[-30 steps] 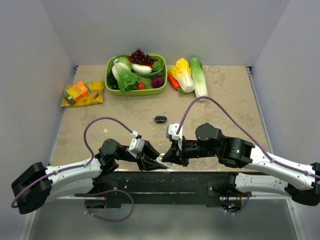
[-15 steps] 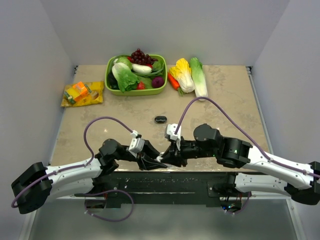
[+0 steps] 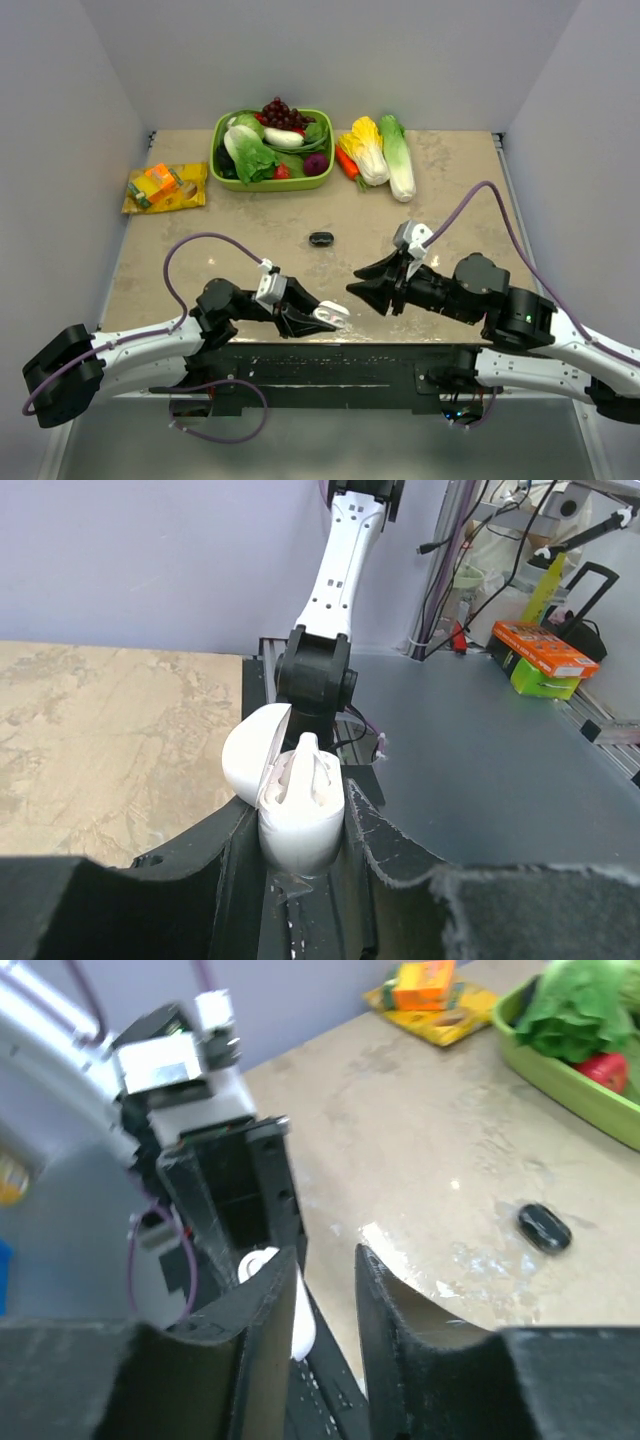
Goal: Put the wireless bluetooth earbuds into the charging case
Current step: Place the earbud in the charging case, then close the charging case.
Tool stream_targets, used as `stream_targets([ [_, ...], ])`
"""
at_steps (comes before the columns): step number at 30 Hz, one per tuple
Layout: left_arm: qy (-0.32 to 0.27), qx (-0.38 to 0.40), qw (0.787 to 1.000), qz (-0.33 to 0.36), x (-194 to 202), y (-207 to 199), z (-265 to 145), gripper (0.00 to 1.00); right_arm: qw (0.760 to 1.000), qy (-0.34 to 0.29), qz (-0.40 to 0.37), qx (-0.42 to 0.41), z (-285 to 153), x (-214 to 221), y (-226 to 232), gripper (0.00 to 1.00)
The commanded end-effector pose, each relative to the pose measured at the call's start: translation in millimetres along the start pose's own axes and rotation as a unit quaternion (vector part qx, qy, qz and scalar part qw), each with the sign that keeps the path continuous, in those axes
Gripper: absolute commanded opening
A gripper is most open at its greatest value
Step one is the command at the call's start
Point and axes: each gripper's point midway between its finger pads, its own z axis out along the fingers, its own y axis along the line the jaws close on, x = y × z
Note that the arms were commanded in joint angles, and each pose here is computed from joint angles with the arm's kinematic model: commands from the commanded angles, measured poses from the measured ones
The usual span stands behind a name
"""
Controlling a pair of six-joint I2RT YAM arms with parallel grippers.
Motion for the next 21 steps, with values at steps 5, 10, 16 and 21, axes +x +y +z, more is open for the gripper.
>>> stream_targets([
  [5,-0.06,-0.049,0.996,0.04,-28,12,-2,0.0,0.989,0.017,0.043,0.143,20,12,-45,0.18],
  [10,-0.071,-0.07,0.994,0.047,-34,17,-5,0.0,0.989,0.036,0.042,0.136,33,24,-43,0.24],
  [16,-0.077,-0.081,0.992,0.053,-36,20,-8,0.0,0.992,0.05,0.04,0.111,42,29,-34,0.25],
  [21,-0.08,-0.087,0.991,0.054,-37,21,-9,0.0,0.994,0.063,0.035,0.078,47,34,-23,0.25],
])
